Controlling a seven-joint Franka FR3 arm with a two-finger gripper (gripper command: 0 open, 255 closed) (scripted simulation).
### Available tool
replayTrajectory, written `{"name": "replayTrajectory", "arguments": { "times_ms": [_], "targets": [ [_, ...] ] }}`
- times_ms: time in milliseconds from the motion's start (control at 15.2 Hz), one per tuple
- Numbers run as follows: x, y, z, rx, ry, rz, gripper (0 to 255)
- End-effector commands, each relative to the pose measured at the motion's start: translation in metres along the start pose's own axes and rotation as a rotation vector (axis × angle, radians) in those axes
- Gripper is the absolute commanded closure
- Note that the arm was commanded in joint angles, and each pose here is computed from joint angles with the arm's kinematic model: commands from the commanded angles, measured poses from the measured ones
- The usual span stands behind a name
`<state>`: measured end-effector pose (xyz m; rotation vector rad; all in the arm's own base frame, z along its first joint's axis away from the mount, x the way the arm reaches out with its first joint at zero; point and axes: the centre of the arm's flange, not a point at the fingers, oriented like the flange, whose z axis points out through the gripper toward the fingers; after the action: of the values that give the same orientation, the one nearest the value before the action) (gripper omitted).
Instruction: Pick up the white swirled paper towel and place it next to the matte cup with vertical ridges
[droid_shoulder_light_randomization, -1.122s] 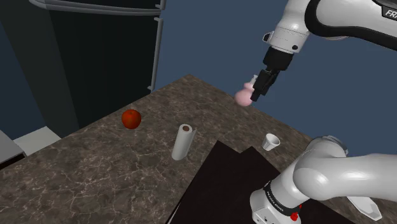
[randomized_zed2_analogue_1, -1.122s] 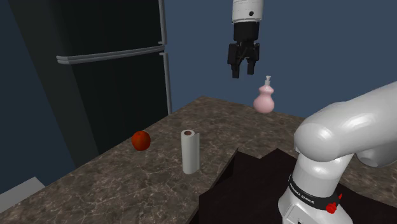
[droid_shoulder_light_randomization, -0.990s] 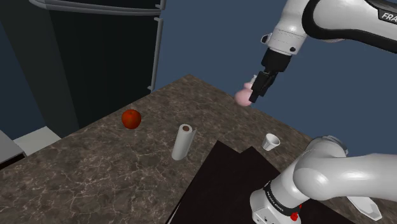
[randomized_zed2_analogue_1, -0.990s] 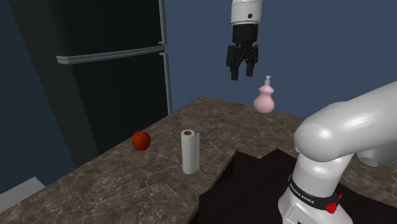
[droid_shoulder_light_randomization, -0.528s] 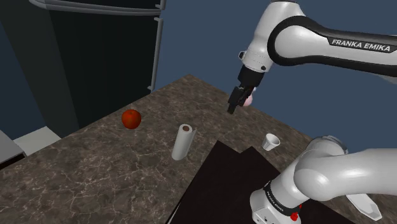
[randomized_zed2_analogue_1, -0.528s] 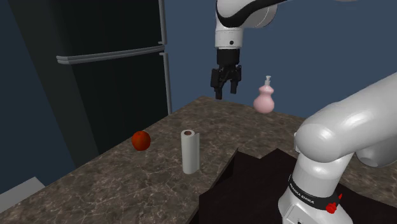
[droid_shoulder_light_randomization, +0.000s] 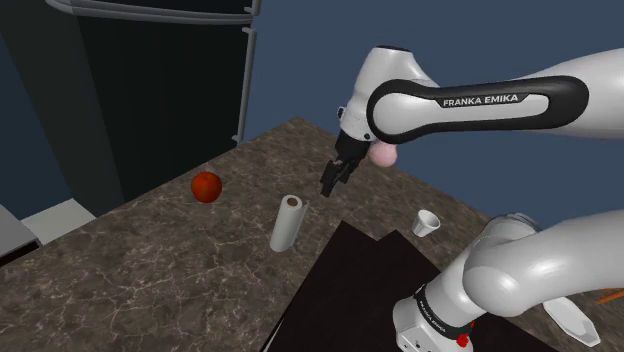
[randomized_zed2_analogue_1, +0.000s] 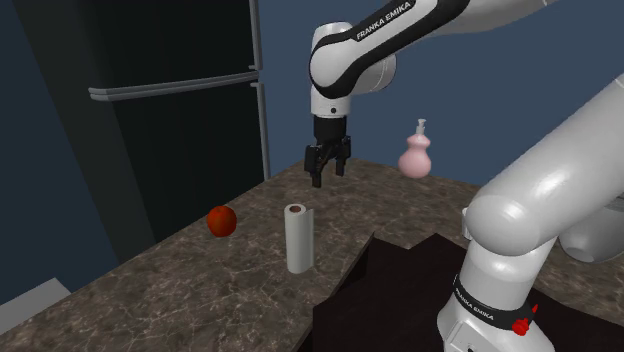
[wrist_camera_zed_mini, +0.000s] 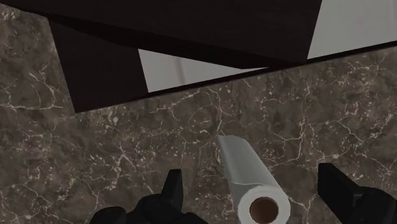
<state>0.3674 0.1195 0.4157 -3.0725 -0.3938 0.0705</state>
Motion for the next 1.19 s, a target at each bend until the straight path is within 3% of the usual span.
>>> {"name": "replayTrajectory", "arguments": {
  "times_ms": [0,462,1122],
  "targets": [
    [0.014,-0.007,0.021,-0.001,0.010,-0.010,0],
    [0.061,-0.030,0.090,-0.004,0.032,-0.041,0],
    [0.062,-0.029,0.130,-0.004,0.032,-0.041,0]
  ]
}}
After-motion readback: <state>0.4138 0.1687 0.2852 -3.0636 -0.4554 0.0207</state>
